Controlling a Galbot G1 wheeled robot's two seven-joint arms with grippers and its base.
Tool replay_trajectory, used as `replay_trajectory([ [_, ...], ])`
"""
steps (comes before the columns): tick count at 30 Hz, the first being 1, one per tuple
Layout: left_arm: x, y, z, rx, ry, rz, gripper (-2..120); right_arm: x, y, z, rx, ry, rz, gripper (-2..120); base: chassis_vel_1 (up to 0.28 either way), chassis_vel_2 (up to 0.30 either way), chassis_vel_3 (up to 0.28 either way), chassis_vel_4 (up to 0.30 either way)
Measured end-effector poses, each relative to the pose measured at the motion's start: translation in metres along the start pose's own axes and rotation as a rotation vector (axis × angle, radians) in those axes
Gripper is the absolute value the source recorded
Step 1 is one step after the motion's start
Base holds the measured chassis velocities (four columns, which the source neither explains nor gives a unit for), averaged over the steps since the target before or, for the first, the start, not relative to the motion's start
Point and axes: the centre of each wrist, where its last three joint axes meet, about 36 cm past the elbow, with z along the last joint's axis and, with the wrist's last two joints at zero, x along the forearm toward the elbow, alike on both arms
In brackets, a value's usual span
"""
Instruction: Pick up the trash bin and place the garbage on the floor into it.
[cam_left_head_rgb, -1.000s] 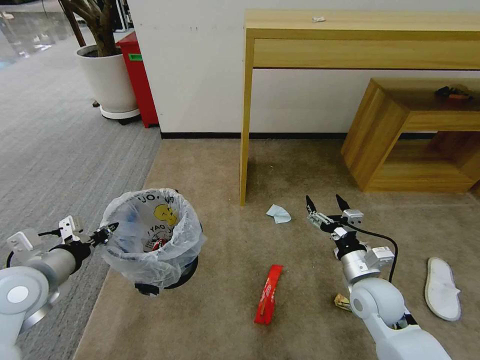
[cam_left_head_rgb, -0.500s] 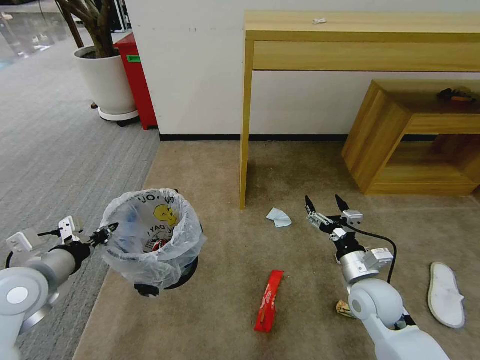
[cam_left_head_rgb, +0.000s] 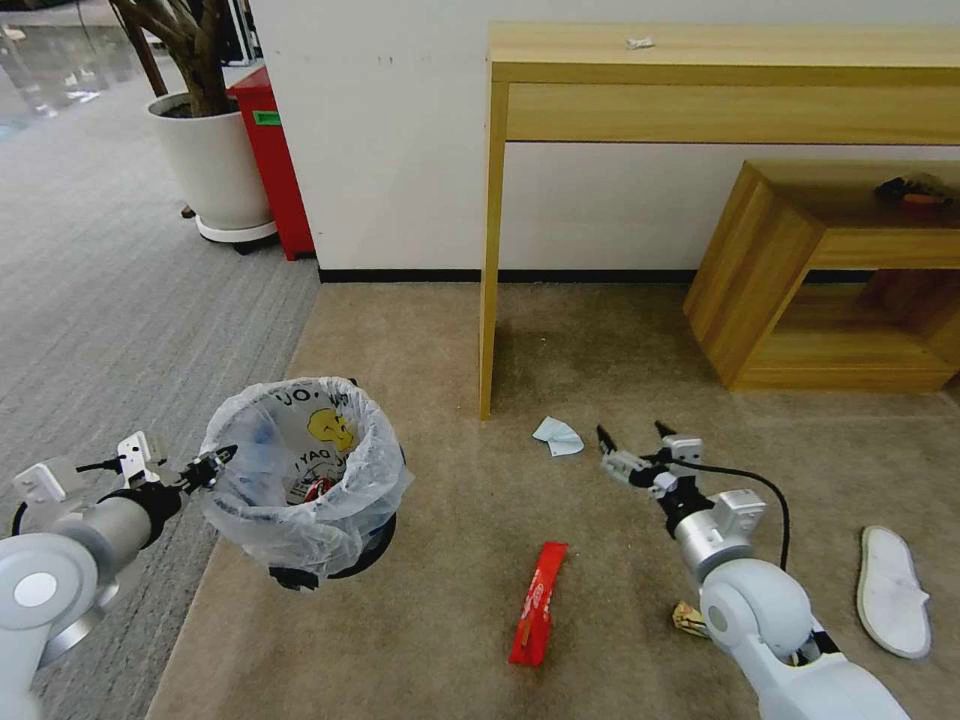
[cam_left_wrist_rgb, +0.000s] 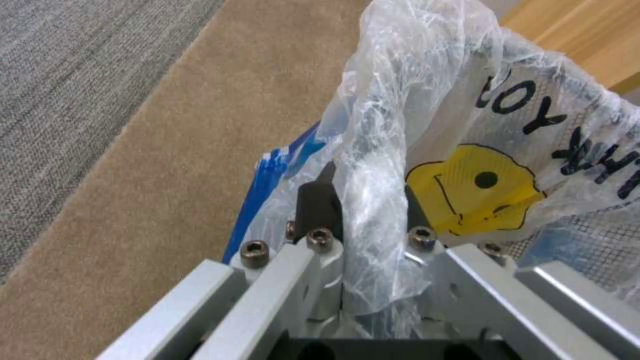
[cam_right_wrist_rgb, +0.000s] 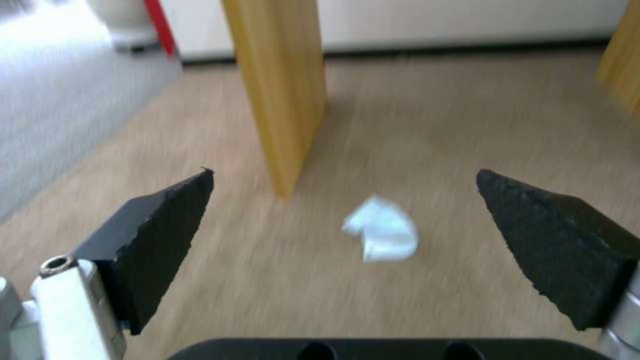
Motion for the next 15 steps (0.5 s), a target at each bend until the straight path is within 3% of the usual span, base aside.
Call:
replay_trajectory([
  [1,0.0,0.0,0.0,0.0,0.0,0.0,3,0.0,0.0,0.0,0.0,0.0,0.0,100,0.0,0.0,0.0,0.0],
  [4,-0.001,0.001,0.001,-0.001,0.002,-0.003,3,-0.008,0.018,0.001,-0.036,0.154,-0.036,100,0.0,0.0,0.0,0.0],
  [15,0.001,0.001,0.002,-0.001,0.003,-0.008,3,-0.034,0.051,0.014,-0.111,0.352,-0.043,100,0.0,0.0,0.0,0.0],
])
